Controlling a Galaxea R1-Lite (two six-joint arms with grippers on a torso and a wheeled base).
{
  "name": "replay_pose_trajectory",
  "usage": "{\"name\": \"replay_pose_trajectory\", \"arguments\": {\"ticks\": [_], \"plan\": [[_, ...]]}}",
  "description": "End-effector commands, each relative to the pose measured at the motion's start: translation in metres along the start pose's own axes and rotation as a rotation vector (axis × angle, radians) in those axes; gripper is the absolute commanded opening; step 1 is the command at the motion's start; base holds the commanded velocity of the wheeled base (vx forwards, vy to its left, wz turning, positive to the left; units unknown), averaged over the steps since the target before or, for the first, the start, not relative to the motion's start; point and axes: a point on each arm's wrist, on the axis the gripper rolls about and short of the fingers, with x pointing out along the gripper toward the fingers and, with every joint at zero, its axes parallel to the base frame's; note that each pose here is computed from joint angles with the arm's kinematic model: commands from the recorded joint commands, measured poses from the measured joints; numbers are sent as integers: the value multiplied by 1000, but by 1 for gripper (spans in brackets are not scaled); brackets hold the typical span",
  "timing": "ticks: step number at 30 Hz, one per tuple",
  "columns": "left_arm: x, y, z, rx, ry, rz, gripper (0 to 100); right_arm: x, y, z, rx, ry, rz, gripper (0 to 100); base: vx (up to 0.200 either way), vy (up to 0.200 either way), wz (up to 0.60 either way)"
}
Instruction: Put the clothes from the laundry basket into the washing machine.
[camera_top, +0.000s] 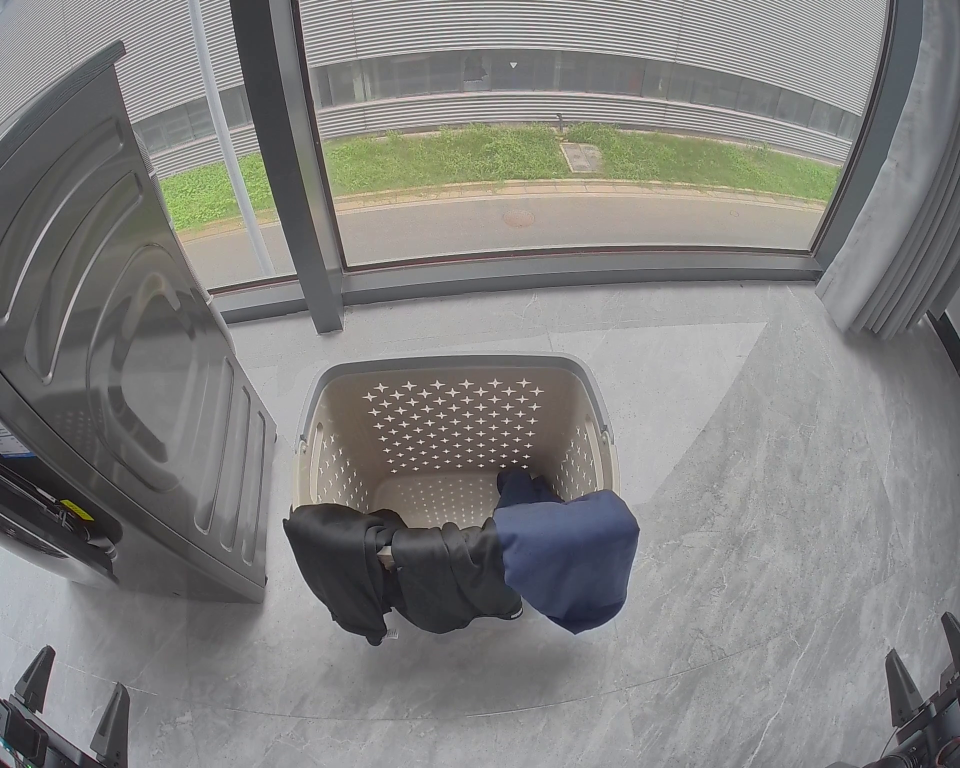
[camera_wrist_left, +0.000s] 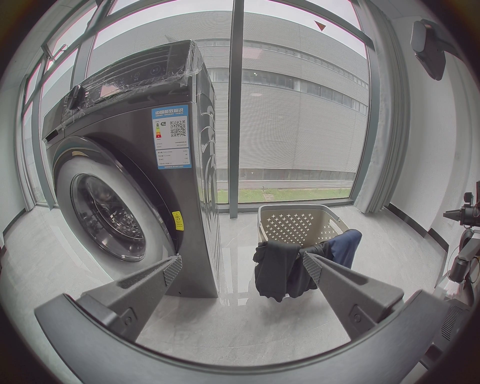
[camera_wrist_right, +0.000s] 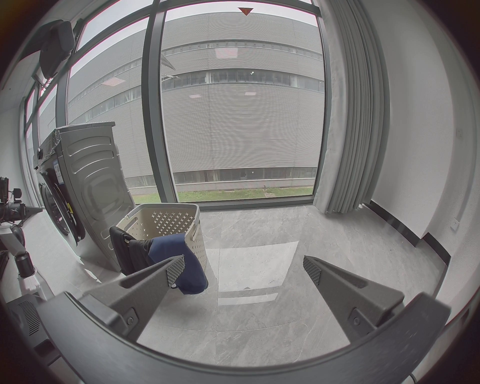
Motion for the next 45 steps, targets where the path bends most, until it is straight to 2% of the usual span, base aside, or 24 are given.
{"name": "replay_pose_trajectory", "arguments": {"ticks": [1, 6, 16, 45], "plan": [[1, 0, -4, -1, 11, 1, 100, 0, 0, -5, -1, 1, 0, 100, -200, 0, 0], [1, 0, -4, -2, 9, 3, 100, 0, 0, -5, -1, 1, 0, 100, -200, 0, 0], [1, 0, -4, -7, 7, 6, 100, 0, 0, -5, -1, 1, 0, 100, 0, 0, 0], [0, 0, -4, -10, 6, 9, 100, 0, 0, -5, -4, 1, -4, 100, 0, 200, 0]]}}
